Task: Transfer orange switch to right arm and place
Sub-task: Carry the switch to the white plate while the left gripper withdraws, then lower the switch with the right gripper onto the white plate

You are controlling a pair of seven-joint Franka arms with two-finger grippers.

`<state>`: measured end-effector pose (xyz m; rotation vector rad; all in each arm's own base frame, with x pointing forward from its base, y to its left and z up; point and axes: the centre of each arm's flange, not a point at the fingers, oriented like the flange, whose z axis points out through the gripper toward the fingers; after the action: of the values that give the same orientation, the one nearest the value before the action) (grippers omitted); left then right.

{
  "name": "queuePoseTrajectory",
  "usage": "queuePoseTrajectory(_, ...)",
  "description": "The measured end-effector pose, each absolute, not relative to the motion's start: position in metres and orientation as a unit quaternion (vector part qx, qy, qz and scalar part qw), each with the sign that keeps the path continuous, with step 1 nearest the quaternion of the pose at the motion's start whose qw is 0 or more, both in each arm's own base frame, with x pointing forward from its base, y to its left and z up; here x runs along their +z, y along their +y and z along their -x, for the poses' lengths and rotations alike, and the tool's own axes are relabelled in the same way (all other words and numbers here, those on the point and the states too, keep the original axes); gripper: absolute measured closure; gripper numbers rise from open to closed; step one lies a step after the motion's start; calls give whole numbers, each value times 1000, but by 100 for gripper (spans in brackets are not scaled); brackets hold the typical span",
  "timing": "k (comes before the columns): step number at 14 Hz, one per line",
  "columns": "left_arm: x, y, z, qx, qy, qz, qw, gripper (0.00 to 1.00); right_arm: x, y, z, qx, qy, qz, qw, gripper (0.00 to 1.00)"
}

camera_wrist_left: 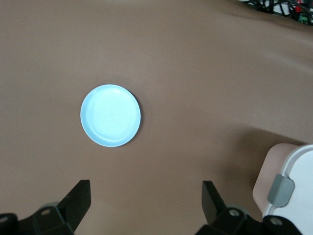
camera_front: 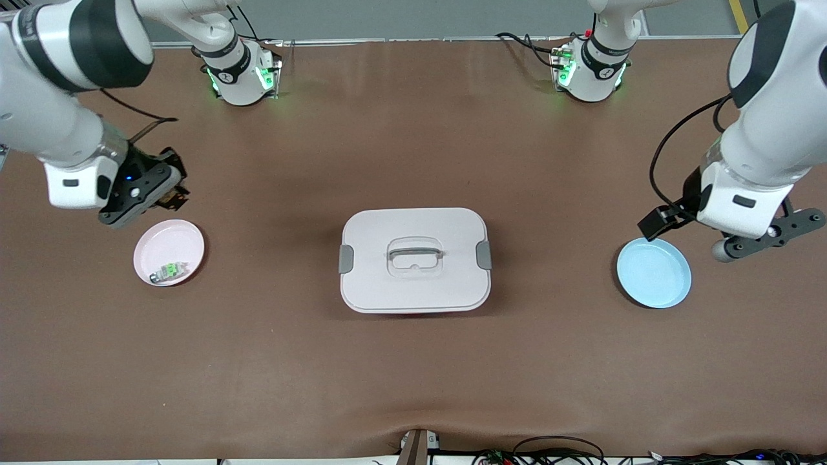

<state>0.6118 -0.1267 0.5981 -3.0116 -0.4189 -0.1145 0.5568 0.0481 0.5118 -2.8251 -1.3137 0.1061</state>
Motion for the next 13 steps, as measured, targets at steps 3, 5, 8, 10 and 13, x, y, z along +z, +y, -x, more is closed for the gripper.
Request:
queuePoseTrajectory(3,623,-107,-601,-44,-78,994,57,0,486,12,-568,23,-489,872,-5,59)
queuePoseTrajectory(5,632,-92,-593,-32,-43,997,54,0,465,-9,-571,11,-527,850,-12,59)
queuePoseTrajectory(8,646,-68,-577,-14,0,999,41,0,425,-53,-577,0,-586,810,-24,59)
queuePoseTrajectory(10,655,-58,-564,-16,4,999,32,0,393,-87,-585,-5,-615,788,-33,59)
queuePoseTrajectory(13,660,-62,-546,-15,10,999,31,0,352,-109,-590,-10,-625,779,-42,59)
